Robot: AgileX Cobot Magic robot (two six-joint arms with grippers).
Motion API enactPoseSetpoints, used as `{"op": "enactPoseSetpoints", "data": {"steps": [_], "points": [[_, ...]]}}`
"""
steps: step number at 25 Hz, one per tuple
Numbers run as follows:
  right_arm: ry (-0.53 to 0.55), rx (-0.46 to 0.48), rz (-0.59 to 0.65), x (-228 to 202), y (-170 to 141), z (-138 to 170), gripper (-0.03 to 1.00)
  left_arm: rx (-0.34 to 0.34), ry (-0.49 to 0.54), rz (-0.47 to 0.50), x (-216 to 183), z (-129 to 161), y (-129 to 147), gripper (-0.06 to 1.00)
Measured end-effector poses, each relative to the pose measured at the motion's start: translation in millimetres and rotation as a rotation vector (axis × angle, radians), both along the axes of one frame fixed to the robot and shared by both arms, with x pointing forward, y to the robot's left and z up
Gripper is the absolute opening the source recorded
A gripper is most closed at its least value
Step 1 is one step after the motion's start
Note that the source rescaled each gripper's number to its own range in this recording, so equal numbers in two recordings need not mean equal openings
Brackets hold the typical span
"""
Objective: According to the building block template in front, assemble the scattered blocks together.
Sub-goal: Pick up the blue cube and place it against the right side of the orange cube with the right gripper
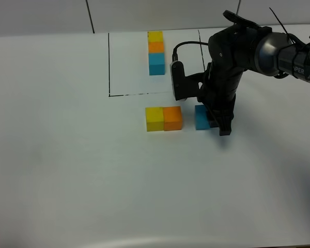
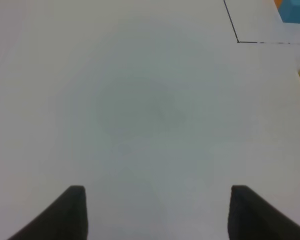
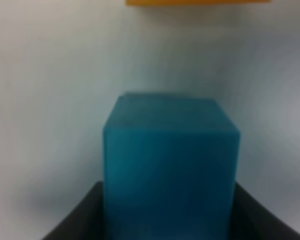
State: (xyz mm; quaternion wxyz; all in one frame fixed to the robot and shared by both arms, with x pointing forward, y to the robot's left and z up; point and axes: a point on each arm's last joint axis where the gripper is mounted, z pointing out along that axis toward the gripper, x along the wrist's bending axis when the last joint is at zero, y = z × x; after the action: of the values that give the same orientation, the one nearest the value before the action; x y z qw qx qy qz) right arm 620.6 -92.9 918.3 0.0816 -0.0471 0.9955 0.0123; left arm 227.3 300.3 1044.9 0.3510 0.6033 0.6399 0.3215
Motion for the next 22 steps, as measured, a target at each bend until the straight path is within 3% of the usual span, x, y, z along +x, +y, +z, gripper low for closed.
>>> {"op": "enactPoseSetpoints", "data": {"steps": [12, 22], "points": [[-0.040, 0.066, 0.001, 4, 6, -2, 0.01, 0.001, 0.000, -0.001, 0, 0, 0, 0.35], [-0.019, 0.057, 0.006, 5, 7, -14, 0.01, 0.001, 0.000, -0.001, 0, 0, 0, 0.35]]}}
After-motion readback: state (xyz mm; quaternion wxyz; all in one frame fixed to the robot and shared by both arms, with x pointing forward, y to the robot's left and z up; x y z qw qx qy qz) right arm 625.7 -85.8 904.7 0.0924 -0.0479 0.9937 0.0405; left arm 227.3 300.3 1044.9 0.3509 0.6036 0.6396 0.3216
